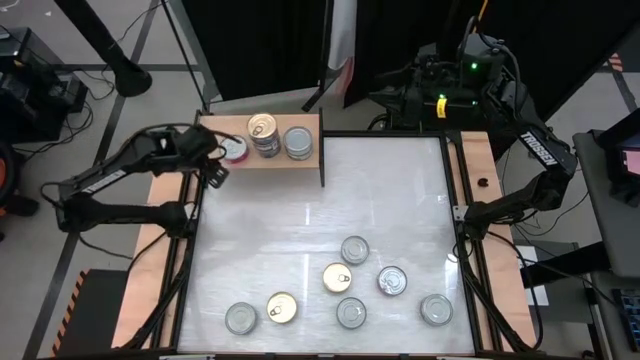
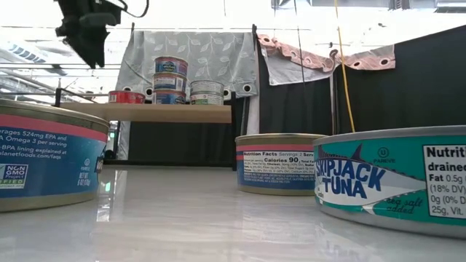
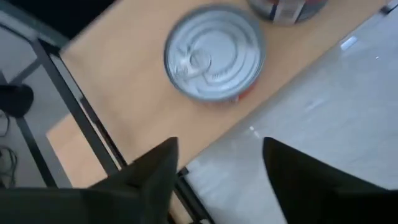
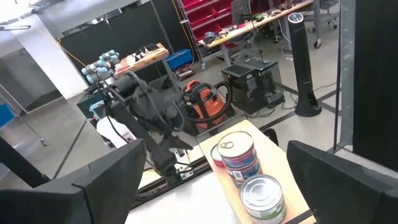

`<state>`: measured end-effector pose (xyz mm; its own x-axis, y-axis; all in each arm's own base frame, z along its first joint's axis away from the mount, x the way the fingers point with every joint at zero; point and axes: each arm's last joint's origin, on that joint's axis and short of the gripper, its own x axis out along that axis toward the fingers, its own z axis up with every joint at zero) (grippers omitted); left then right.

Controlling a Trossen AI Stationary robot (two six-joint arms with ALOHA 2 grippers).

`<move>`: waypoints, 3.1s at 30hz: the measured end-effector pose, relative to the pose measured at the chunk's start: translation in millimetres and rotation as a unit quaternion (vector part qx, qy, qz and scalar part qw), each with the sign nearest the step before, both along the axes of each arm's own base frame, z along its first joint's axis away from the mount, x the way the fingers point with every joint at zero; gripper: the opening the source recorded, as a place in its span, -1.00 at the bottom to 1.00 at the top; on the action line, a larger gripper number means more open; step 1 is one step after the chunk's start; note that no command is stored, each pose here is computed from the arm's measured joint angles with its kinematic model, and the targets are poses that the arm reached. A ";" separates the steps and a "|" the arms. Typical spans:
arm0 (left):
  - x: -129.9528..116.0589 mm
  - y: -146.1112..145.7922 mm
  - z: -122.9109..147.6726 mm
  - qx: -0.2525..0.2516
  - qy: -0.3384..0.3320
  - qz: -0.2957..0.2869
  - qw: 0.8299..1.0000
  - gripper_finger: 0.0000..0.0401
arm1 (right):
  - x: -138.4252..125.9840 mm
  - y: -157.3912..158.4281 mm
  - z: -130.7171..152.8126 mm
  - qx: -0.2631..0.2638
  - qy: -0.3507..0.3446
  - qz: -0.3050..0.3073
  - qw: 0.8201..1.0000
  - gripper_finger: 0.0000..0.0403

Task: Stack canned seafood by type on shelf
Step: Put the red tuna can on the the shelf, then adjust the stacked tuna cans on the shelf

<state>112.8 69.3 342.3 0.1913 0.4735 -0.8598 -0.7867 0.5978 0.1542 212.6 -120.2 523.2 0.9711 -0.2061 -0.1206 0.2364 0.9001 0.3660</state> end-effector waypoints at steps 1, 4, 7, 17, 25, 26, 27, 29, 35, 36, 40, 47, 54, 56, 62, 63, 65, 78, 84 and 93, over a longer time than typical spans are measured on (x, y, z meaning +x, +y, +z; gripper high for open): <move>-0.1 -0.1 -6.4 -0.004 0.003 0.003 1.000 0.02 | 0.0 0.0 0.1 -0.003 0.000 0.000 1.000 0.89; 2.7 1.9 -24.2 0.000 0.004 0.021 1.000 -0.26 | 0.1 -0.1 0.7 -0.011 -0.001 0.001 1.000 0.89; 8.0 6.3 -35.2 0.028 -0.006 0.039 0.999 -0.51 | 0.1 -0.1 0.6 -0.015 0.000 0.001 1.000 0.89; 15.4 11.0 -53.0 0.040 -0.017 0.056 0.997 -0.88 | 0.1 0.0 0.5 -0.015 0.000 0.001 1.000 0.89; 26.6 17.3 -53.3 0.058 -0.037 0.061 0.996 -0.89 | 0.0 -0.2 0.5 -0.032 0.004 0.003 0.999 0.89; 28.9 18.9 -54.3 0.060 -0.037 0.062 0.996 -0.89 | 0.0 -0.2 0.5 -0.033 0.004 0.003 0.999 0.89; 30.8 20.4 -55.2 0.060 -0.035 0.063 0.996 -0.89 | 0.0 -0.2 0.5 -0.034 0.005 0.003 0.999 0.89; 33.4 22.2 -56.7 0.059 -0.031 0.064 0.996 -0.89 | 0.0 -0.2 0.5 -0.034 0.005 0.003 0.999 0.89; 34.6 23.0 -50.8 0.060 -0.032 0.063 0.996 -0.89 | 0.0 -0.1 0.4 -0.029 0.004 0.004 1.000 0.89; 33.6 22.4 -46.3 0.058 -0.032 0.065 0.996 -0.89 | 0.0 0.0 0.3 -0.027 0.004 0.005 1.000 0.89; 33.8 18.3 -22.1 0.016 -0.089 0.060 0.994 -0.89 | -0.5 0.3 -2.6 -0.016 0.017 0.005 1.000 0.89; 61.2 5.1 -20.7 -0.033 -0.200 -0.031 0.979 -0.89 | 6.4 -3.8 -13.1 -0.016 0.054 0.009 0.998 0.89; 87.9 -11.9 -45.6 0.058 -0.160 0.019 0.985 -0.98 | 6.7 -4.1 -11.8 -0.029 0.050 0.010 0.998 0.89; 94.8 -14.9 -51.8 0.070 -0.153 0.028 0.985 -0.98 | 6.6 -4.1 -11.9 -0.029 0.051 0.009 0.998 0.89; 112.7 -13.2 -71.7 0.114 -0.111 0.045 0.986 -0.96 | 6.6 -4.1 -11.8 -0.033 0.052 0.010 0.998 0.89; 115.2 -11.8 -73.4 0.120 -0.109 0.048 0.986 -0.95 | 6.6 -4.1 -11.8 -0.033 0.052 0.010 0.998 0.89; 120.1 -8.8 -76.1 0.131 -0.110 0.054 0.984 -0.95 | 6.6 -4.1 -11.8 -0.033 0.051 0.010 0.998 0.89; 136.0 0.2 -82.5 0.164 -0.108 0.041 0.980 -0.95 | 3.2 -1.9 -11.8 -0.027 0.057 0.011 0.998 0.89; 134.9 6.2 -81.9 0.175 -0.098 0.042 0.979 -0.95 | 3.1 -1.8 -11.6 -0.029 0.057 0.012 0.998 0.89; 142.0 6.3 -79.9 0.115 -0.153 0.010 0.981 -0.95 | 3.1 -1.8 -11.5 -0.038 0.058 0.013 0.997 0.89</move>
